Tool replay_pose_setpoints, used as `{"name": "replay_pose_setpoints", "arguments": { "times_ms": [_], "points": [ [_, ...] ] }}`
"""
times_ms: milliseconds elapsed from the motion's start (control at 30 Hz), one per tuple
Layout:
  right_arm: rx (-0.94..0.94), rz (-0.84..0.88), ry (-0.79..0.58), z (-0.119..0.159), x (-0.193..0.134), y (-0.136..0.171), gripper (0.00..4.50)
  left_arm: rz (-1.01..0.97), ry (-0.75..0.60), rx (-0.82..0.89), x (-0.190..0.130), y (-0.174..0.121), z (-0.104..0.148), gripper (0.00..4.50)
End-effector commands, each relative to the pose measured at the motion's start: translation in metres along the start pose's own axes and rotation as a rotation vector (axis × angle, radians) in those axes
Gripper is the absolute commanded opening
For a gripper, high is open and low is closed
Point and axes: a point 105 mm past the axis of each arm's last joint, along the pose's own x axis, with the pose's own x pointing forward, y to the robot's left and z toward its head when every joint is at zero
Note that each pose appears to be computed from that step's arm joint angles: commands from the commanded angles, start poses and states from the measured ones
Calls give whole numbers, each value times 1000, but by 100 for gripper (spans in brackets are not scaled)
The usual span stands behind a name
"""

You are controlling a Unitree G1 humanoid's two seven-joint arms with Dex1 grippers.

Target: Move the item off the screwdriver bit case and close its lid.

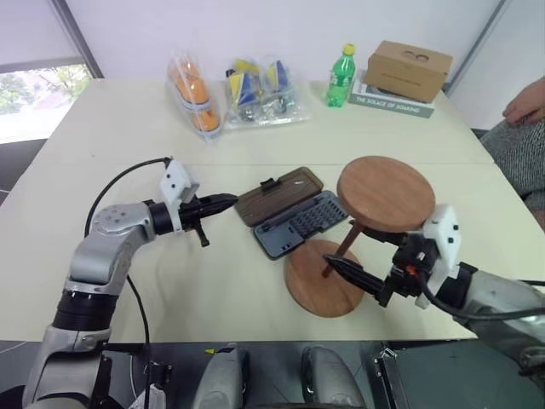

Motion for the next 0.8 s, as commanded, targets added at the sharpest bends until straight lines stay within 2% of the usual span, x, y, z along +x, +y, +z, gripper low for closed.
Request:
{"name": "replay_pose_setpoints", "arguments": {
  "times_ms": [33, 133, 367, 533, 800],
  "points": [
    [-25, -14, -33, 4, 2, -2, 439, -4, -23, 46, 0, -2, 8, 0],
    [-24, -27, -36, 2, 2, -6, 360, -3, -22, 49, -1, -2, 8, 0],
    [-27, -40, -45, -1, 4, -8, 2, 6, -20, 56, 0, -2, 7, 0],
    [-34, -44, -46, 2, 1, -8, 2, 6, -20, 60, 0, -2, 6, 0],
    [-152, -171, -21, 40, -43, -52, 2, 3, -25, 64, 3, -2, 5, 0]
  ]
}}
